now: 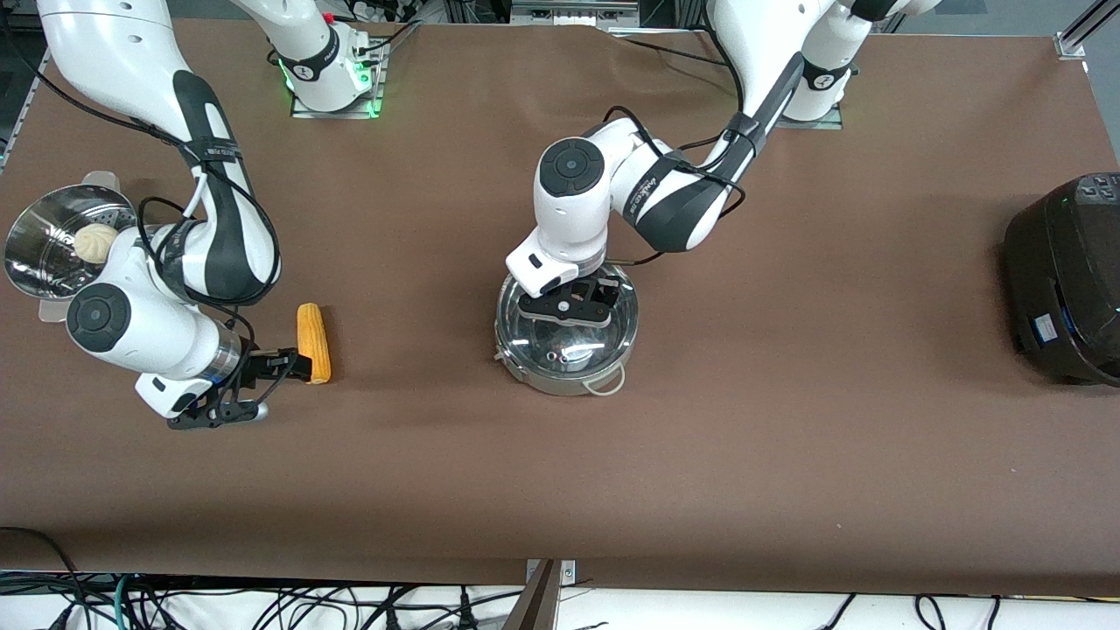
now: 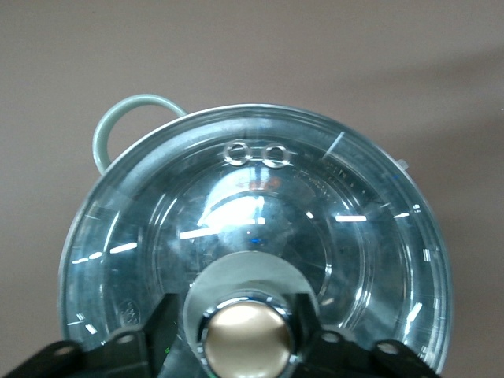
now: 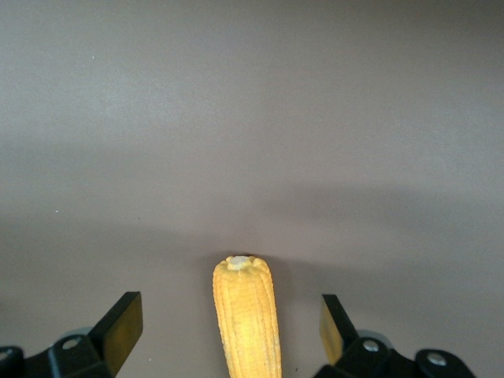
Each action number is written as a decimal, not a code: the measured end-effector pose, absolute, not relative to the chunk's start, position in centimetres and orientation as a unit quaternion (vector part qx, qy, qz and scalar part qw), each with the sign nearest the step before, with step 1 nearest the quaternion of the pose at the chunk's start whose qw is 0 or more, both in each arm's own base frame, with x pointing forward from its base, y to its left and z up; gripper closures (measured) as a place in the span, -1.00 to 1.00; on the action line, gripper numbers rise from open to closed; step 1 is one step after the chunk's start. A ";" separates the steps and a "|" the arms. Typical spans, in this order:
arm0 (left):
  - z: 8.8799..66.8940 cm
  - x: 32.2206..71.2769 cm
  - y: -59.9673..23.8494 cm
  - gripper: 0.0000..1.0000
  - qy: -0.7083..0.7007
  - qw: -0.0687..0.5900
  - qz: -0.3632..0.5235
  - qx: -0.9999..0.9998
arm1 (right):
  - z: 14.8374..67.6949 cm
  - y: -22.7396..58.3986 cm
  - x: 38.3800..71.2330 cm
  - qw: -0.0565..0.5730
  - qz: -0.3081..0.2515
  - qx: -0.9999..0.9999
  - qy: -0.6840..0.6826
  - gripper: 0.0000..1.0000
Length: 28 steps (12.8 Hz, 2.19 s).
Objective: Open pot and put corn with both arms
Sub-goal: 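Lower the right gripper onto the corn while the left gripper holds the lid, then lift the lid with the left gripper while the right gripper grasps the corn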
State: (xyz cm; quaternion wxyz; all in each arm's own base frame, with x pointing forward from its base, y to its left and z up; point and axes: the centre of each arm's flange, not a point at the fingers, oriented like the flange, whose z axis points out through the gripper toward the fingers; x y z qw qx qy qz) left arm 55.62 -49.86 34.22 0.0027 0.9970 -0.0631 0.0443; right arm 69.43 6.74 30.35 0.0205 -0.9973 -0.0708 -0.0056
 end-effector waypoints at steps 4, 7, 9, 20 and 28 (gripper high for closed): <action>34.3 55.5 -50.1 0.00 -0.065 0.004 0.046 0.997 | 26.1 7.2 67.7 0.019 -0.030 -0.996 -0.076 -1.00; 34.8 55.5 -50.2 0.00 -0.065 0.006 0.049 0.997 | 23.5 6.9 66.1 0.016 -0.040 -0.996 -0.082 -1.00; 36.9 55.5 -50.4 0.00 -0.065 0.009 0.055 0.996 | 22.3 6.7 65.3 0.014 -0.043 -0.995 -0.091 -1.00; 54.0 58.8 -34.0 0.00 -0.067 -0.045 0.025 0.996 | 19.0 6.3 62.5 0.007 -0.058 -0.992 -0.111 -1.00; 50.2 64.8 -12.1 0.00 -0.164 -0.052 -0.053 0.984 | 17.9 6.0 61.2 0.004 -0.062 -0.991 -0.121 -0.06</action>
